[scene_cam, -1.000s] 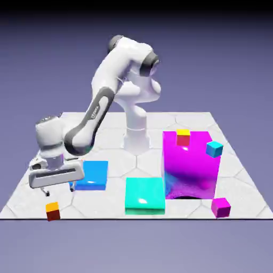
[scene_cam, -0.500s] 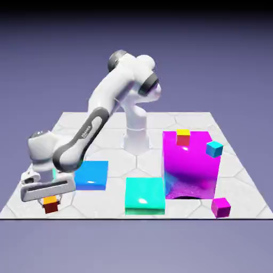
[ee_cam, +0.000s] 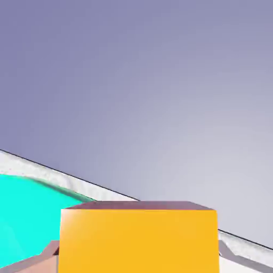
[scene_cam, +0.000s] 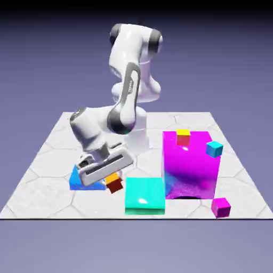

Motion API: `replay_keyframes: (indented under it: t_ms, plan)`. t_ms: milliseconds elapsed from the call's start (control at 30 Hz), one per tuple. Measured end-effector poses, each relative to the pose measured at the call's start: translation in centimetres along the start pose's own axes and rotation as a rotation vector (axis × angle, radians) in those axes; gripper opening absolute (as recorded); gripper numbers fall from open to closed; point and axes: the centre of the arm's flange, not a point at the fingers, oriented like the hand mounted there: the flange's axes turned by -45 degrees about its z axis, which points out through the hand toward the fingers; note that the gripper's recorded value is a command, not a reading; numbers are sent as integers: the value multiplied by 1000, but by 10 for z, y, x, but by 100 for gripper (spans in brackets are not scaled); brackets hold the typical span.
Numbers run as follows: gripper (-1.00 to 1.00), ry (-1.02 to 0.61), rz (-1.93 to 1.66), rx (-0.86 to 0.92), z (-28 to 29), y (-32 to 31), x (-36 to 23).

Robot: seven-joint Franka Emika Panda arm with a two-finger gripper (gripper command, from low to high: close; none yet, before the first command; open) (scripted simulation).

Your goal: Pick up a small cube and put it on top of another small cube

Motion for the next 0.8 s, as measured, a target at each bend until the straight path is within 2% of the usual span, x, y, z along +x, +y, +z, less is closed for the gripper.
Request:
replay_keyframes:
  t_ms: [200, 367, 600, 800]
  plan:
    - [-100, -53, -34, 21, -16, -115, 5]
    - [-100, -86, -57, -28, -35, -199, -12]
    - [-100, -92, -86, -185, -55, -300, -59]
    - [-100, -33, -85, -381, -63, -361, -113]
